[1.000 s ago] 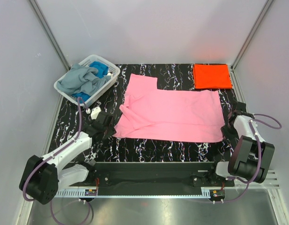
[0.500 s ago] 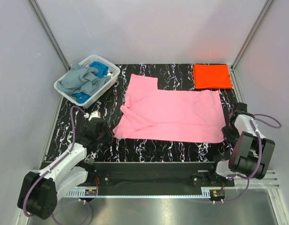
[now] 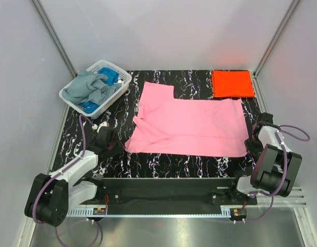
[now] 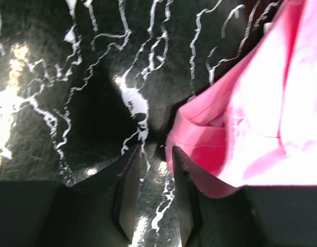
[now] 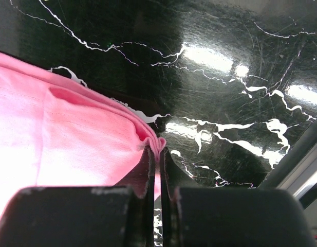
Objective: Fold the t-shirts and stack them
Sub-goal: Fold the tshirt
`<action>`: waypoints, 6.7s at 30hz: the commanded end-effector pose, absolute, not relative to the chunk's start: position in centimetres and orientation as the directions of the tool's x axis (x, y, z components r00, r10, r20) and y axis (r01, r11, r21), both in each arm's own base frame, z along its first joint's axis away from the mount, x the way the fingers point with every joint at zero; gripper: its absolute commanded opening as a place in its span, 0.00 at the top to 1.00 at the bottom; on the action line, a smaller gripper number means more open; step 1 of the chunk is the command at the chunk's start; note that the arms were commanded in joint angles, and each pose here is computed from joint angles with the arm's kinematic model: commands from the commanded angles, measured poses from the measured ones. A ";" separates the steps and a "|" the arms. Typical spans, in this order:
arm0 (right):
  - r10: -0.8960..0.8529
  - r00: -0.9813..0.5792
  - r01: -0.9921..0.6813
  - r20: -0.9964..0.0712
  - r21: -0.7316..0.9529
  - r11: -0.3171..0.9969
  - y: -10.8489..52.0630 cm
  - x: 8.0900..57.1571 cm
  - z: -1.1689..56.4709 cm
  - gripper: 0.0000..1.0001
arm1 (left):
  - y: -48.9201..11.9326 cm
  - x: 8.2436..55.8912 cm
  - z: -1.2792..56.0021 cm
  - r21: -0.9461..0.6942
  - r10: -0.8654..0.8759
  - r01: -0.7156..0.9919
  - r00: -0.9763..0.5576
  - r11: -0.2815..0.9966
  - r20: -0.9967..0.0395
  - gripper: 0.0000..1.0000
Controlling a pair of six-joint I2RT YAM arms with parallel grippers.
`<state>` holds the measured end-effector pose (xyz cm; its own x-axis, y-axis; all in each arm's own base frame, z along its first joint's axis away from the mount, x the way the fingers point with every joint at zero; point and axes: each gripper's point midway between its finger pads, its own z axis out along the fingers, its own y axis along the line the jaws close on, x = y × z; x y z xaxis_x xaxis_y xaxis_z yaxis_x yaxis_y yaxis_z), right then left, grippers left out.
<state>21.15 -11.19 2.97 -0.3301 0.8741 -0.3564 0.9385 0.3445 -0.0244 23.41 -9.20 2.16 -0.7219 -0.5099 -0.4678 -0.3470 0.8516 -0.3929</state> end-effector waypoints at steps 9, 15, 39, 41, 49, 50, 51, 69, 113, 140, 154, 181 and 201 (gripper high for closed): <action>0.859 -0.314 0.941 -0.405 -0.011 0.339 -12.5 22.3 3.7 1.00 | -10.6 25.3 3.6 -0.482 -0.544 -0.312 -0.690 0.819 -0.478 0.63; 0.859 -0.314 0.941 -0.404 -0.008 0.340 -12.5 22.3 3.9 1.00 | -10.9 24.9 2.2 -0.435 -0.518 -0.330 -0.733 0.838 -0.441 0.66; 0.845 -0.330 0.927 -0.421 0.023 0.374 -12.0 21.8 6.3 0.98 | -8.3 24.3 2.6 -0.179 -0.408 -0.368 -0.789 0.912 -0.460 0.94; 0.858 -0.337 0.926 -0.388 0.027 0.376 -11.5 21.8 6.0 0.89 | -8.1 24.5 3.0 -0.167 -0.406 -0.373 -0.784 0.913 -0.470 0.81; 0.820 -0.343 0.883 -0.457 0.141 0.448 -11.4 23.7 9.9 0.65 | -9.9 29.8 12.1 -0.266 -0.316 -0.185 -0.708 0.946 -0.631 0.42; 0.806 -0.362 0.856 -0.469 0.176 0.486 -11.1 24.4 10.9 0.65 | -10.2 30.9 13.3 -0.300 -0.320 -0.155 -0.698 0.941 -0.641 0.42; 0.791 -0.368 0.827 -0.489 0.216 0.518 -10.8 25.5 11.7 0.65 | -11.8 31.5 13.7 -0.367 -0.310 -0.080 -0.715 0.927 -0.627 0.41; 0.322 -0.815 0.122 -0.482 0.400 0.908 11.9 37.9 13.1 0.56 | -20.2 36.3 16.7 -0.429 -0.129 0.204 -0.767 0.880 -0.629 0.38; 0.160 -0.862 -0.059 -0.481 0.409 0.911 15.4 30.9 14.5 0.53 | -13.4 19.9 7.3 -0.125 -0.216 -0.178 -0.858 0.976 -0.465 0.37; -0.661 -0.270 -0.838 -0.700 -0.167 0.520 39.8 22.1 6.0 0.53 | -10.6 32.4 8.0 -0.498 -0.506 -0.314 -0.802 0.808 -0.316 0.40; -0.689 -0.224 -0.744 -0.689 -0.336 0.578 38.9 25.0 6.3 0.70 | -9.8 33.2 7.7 -0.477 -0.505 -0.317 -0.794 0.820 -0.340 0.39; -0.688 -0.229 -0.811 -0.688 -0.256 0.526 40.5 23.5 4.9 0.84 | -9.5 33.4 6.7 -0.457 -0.504 -0.329 -0.794 0.826 -0.339 0.39; -0.169 -0.620 -0.415 -0.766 0.138 0.899 32.3 35.1 8.0 1.00 | -7.8 35.0 10.6 -0.357 -0.413 -0.252 -0.757 0.900 -0.507 0.36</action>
